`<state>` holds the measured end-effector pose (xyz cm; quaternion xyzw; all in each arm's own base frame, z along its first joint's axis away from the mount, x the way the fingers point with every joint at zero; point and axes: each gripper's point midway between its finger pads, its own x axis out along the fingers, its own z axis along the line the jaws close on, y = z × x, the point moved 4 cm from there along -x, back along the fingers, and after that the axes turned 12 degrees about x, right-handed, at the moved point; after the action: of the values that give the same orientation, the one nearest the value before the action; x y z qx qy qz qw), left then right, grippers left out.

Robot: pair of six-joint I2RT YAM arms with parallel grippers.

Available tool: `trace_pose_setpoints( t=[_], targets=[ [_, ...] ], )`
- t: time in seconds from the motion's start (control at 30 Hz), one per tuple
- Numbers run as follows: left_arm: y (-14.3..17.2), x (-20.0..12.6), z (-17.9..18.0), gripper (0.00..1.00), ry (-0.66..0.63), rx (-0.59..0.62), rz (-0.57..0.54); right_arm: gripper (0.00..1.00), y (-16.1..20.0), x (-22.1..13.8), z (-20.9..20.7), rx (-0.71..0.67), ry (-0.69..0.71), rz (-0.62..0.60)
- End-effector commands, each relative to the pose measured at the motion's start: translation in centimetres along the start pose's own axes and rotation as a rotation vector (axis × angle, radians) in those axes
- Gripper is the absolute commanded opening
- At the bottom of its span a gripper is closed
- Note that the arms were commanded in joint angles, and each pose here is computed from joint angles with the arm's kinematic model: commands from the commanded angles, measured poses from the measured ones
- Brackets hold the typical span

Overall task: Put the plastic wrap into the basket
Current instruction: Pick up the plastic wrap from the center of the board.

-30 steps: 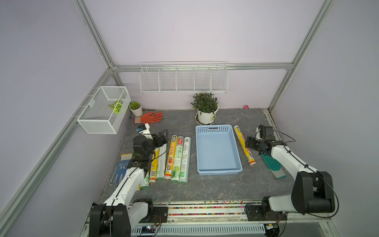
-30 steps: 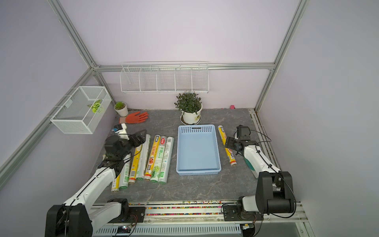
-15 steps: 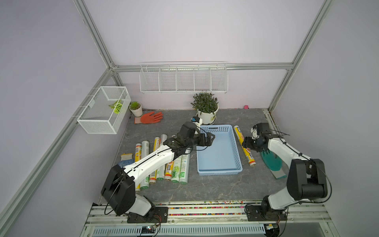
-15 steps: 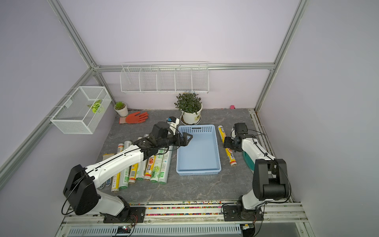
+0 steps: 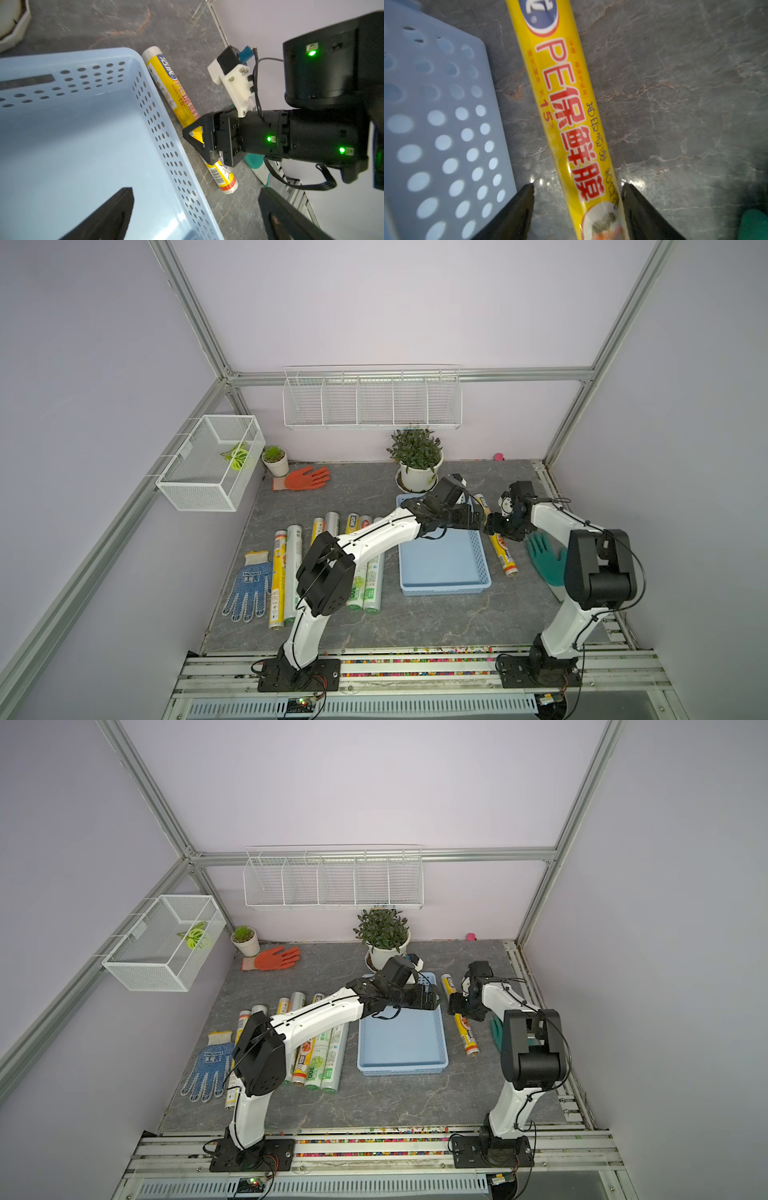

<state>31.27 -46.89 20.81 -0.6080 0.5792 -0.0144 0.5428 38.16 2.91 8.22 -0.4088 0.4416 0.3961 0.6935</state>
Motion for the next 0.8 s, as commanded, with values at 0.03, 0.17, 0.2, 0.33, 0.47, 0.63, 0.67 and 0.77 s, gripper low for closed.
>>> trace_pose_setpoints(
  t=[0.03,0.17,0.2,0.33,0.47,0.63,0.67,0.77],
  targets=[
    [0.8,1.0,-0.3,1.0,-0.016,-0.054,0.044,0.73,0.7,1.0,-0.8,-0.038,0.043,0.067],
    [1.0,1.1,-0.5,1.0,-0.018,-0.066,0.035,0.72,0.6,1.5,-0.8,-0.047,0.046,0.085],
    [1.1,1.1,-0.4,1.0,-0.023,-0.068,0.035,0.72,0.6,1.7,-0.8,-0.048,0.051,0.085],
    [1.5,1.0,-0.1,1.0,-0.027,-0.07,0.036,0.71,0.9,2.4,-0.9,-0.051,0.053,0.114],
    [2.1,1.5,-0.3,1.0,0.001,-0.077,0.058,0.66,1.3,3.2,-1.2,-0.058,0.108,0.144],
    [2.0,0.7,-0.2,1.0,-0.015,-0.073,0.044,0.54,1.6,2.7,-1.5,-0.069,0.175,0.131],
    [1.8,0.4,-0.2,1.0,-0.02,-0.071,0.039,0.52,1.5,2.4,-1.7,-0.068,0.192,0.124],
    [1.5,-0.6,-0.1,1.0,-0.035,-0.058,0.016,0.46,1.2,0.8,-1.9,-0.073,0.224,0.083]
  ],
)
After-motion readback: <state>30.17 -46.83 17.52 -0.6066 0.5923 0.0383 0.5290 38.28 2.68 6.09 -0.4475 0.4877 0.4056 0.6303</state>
